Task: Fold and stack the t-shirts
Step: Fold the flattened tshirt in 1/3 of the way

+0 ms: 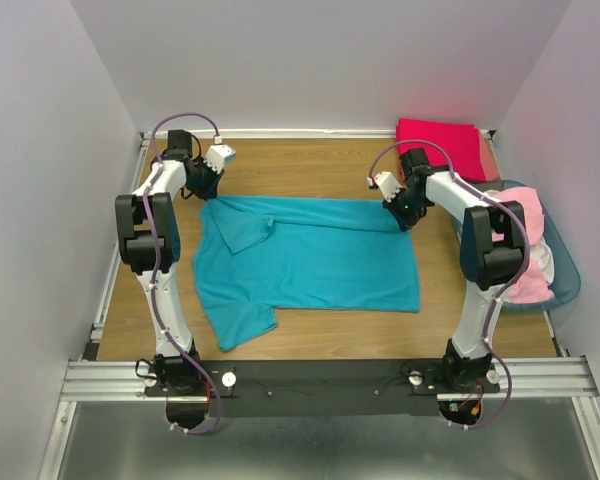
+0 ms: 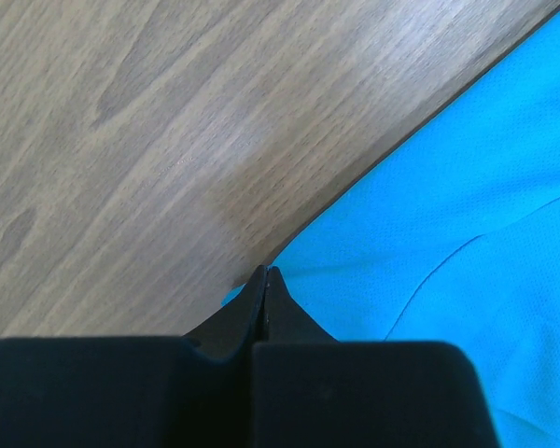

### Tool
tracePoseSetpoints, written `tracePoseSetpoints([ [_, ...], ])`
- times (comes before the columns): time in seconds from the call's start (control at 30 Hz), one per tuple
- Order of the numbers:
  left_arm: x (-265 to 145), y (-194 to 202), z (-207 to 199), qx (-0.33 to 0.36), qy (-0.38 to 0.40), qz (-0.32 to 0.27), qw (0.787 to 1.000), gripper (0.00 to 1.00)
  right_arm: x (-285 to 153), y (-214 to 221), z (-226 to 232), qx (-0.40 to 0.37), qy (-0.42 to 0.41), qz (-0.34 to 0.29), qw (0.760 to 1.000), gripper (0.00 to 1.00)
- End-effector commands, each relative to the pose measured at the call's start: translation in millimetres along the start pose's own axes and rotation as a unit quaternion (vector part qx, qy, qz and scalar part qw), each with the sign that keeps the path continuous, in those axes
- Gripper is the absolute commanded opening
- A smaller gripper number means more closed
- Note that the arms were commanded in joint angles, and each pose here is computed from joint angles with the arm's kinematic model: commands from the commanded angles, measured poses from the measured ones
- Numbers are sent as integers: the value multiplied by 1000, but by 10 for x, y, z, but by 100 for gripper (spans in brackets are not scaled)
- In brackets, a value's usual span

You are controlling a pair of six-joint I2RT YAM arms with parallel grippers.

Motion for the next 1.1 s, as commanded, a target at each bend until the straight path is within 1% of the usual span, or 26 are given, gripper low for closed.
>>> tracePoseSetpoints([
  [0.0, 37, 113, 27, -6, -3, 17, 1000, 0, -68, -25, -10, -6, 17, -4, 1000, 1],
  [0.07, 11, 75, 27, -6, 1, 9, 1000, 13, -63, -106, -10, 2, 16, -11, 1000, 8],
  [0.13, -50, 34, 25, -4, 0, 1, 1000, 26, -110, -167, -18, 7, 15, -21, 1000, 22],
  [0.17, -140, -45, 22, 2, -1, -13, 1000, 28, -188, -225, -30, 8, 16, -35, 999, 38],
  [0.23, -253, -112, 9, 6, -4, -24, 1000, 31, -273, -273, -25, 20, 17, -49, 998, 51],
  [0.27, -373, -193, 14, 13, -11, -36, 999, 32, -366, -332, -26, 23, 16, -66, 997, 54],
  [0.37, -606, -332, -38, 23, -18, -56, 998, 33, -494, -441, -12, 48, 5, -93, 994, 53],
  [0.43, -663, -334, -106, 24, -13, -60, 998, 33, -481, -485, -8, 75, -2, -96, 993, 52],
  [0.5, -718, -337, -172, 24, -7, -64, 998, 33, -426, -518, -21, 94, -5, -92, 991, 48],
  [0.53, -688, -270, -233, 17, 3, -58, 998, 32, -352, -541, -33, 111, -9, -85, 990, 44],
  [0.6, -644, -170, -334, 8, 16, -50, 999, 31, -305, -571, -53, 118, -10, -82, 990, 41],
  [0.7, -590, -77, -466, -8, 38, -49, 998, 28, -139, -557, -71, 134, -12, -62, 989, 36],
  [0.8, -440, 119, -650, -34, 65, -41, 997, 25, -40, -536, -82, 139, -11, -49, 989, 34],
  [0.9, -335, 245, -745, -57, 73, -25, 995, 23, 93, -495, -102, 140, -5, -29, 990, 34],
  [1.0, -233, 382, -797, -85, 71, -3, 994, 20, 262, -456, -149, 137, 9, -4, 991, 34],
  [1.07, -177, 429, -769, -92, 56, 9, 994, 19, 309, -496, -211, 138, 28, -2, 990, 34],
])
Point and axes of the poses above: each gripper's point midway between its finger pads, its own x axis out along the fingers, its own z axis along the line the jaws close on, y = z × x, the point moved 10 cm from there along -x, back along the fingers, and after that the axes turned 8 degrees about x, right-handed, at the moved point
